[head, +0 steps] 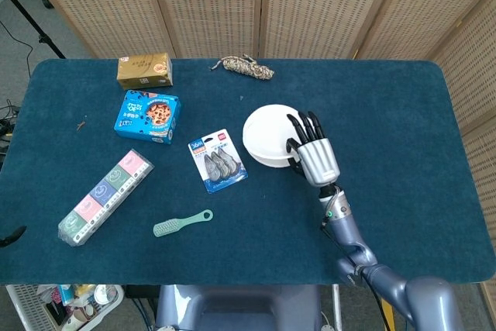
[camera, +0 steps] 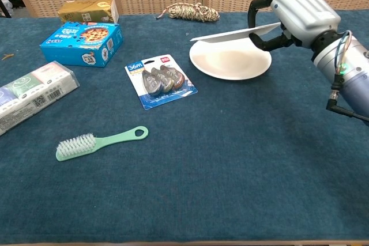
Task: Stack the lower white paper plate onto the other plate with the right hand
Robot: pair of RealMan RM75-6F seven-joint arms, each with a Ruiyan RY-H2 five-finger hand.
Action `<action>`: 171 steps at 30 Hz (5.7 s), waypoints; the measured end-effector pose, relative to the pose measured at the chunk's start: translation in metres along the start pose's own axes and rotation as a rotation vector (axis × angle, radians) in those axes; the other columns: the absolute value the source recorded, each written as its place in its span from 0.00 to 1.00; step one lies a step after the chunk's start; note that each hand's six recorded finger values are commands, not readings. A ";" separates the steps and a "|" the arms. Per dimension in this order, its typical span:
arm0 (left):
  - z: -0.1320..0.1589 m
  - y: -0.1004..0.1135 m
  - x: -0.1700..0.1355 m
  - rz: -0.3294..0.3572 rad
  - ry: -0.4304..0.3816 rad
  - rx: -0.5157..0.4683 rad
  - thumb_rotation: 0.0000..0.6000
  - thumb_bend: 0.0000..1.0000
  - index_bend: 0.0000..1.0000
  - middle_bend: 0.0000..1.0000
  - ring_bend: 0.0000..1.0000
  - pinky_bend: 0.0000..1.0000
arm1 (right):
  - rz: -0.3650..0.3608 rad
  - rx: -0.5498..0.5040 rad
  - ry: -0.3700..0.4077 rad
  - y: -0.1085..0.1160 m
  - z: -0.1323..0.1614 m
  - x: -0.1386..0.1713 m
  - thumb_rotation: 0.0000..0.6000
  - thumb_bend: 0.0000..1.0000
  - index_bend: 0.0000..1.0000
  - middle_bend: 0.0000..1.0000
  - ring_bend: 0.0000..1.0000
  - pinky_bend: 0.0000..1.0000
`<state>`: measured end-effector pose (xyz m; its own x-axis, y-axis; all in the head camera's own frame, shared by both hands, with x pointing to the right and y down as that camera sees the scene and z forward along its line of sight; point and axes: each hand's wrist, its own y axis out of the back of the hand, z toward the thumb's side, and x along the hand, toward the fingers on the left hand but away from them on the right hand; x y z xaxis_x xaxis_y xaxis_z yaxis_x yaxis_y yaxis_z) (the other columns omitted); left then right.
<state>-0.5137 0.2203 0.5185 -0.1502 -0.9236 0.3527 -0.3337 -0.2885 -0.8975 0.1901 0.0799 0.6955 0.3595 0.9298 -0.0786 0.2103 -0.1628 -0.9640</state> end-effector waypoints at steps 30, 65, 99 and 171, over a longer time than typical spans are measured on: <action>-0.012 -0.003 0.008 -0.014 0.062 -0.001 1.00 0.00 0.00 0.00 0.00 0.00 | 0.160 0.059 -0.033 -0.038 -0.015 -0.027 1.00 0.92 0.35 0.06 0.00 0.05; -0.009 0.001 0.004 -0.017 0.034 -0.010 1.00 0.00 0.00 0.00 0.00 0.00 | 0.334 0.149 -0.030 -0.043 -0.018 0.015 1.00 0.00 0.00 0.00 0.00 0.00; -0.010 0.001 0.005 -0.018 0.040 -0.004 1.00 0.00 0.00 0.00 0.00 0.00 | 0.356 0.305 -0.084 -0.032 0.003 -0.020 1.00 0.00 0.00 0.00 0.00 0.00; -0.009 0.000 0.003 -0.016 0.037 0.001 1.00 0.00 0.00 0.00 0.00 0.00 | 0.663 -0.058 0.041 -0.028 0.026 0.011 1.00 0.88 0.16 0.11 0.04 0.21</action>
<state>-0.5227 0.2194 0.5221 -0.1787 -0.9088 0.3769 -0.3353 -0.3039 -0.8918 0.1647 0.1028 0.7156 0.4637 0.6138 -0.6389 -0.0186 -0.7142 -0.6997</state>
